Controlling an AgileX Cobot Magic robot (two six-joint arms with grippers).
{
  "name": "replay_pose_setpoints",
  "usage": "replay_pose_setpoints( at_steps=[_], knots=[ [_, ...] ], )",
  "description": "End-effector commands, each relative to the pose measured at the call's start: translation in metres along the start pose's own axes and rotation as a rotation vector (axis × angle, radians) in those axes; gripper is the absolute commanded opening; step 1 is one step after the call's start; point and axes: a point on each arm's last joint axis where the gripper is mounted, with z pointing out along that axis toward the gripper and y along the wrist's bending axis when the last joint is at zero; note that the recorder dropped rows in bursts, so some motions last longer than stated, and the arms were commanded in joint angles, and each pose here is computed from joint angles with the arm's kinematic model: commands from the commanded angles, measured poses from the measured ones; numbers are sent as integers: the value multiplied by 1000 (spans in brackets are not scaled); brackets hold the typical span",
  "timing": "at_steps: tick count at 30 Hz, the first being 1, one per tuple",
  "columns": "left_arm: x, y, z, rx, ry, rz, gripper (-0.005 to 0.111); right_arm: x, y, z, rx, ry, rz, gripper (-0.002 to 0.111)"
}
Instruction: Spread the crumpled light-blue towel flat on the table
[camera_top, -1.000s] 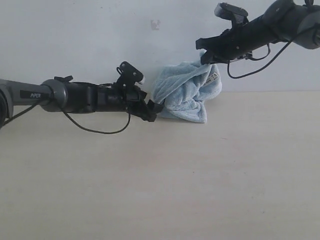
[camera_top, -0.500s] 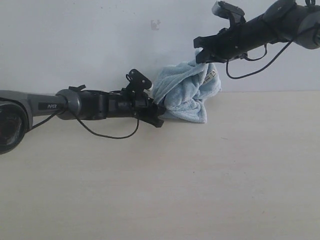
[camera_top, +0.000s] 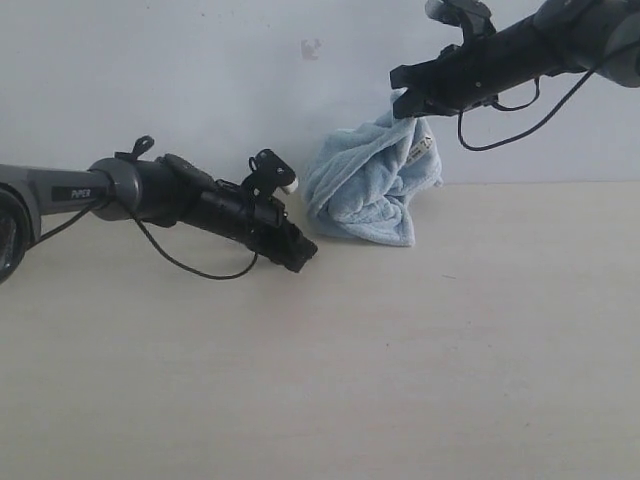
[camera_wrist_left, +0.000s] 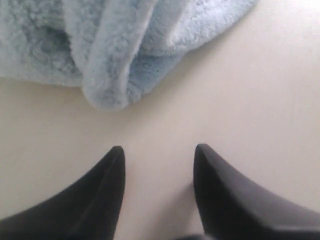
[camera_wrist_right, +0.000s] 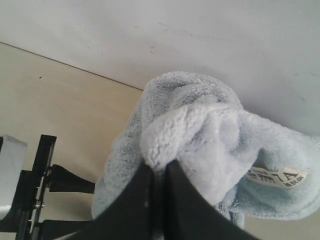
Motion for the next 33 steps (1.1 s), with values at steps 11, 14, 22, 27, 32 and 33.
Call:
replay_pose_setpoints(
  at_steps=[11,14,22,27,32,33],
  knots=[
    [-20,28,-36,40,-265,-122,42,-5,3,-8,-13,-5,-11,0],
    [-9,26,-27,56,-236,-114,42,-5,3,-8,-13,-5,-11,0],
    [-11,27,-17,-12,-309,-101,42,-5,3,-8,-13,-5,-11,0],
    [-12,22,-11,-25,-326,-58,42,-5,3,-8,-10,-9,-13,0],
    [-20,11,0,-88,-291,11,40,-5,2,-8,-9,-10,-13,0],
    [-19,12,1,-109,-281,11,36,-5,2,-8,-9,-10,-13,0]
  ],
)
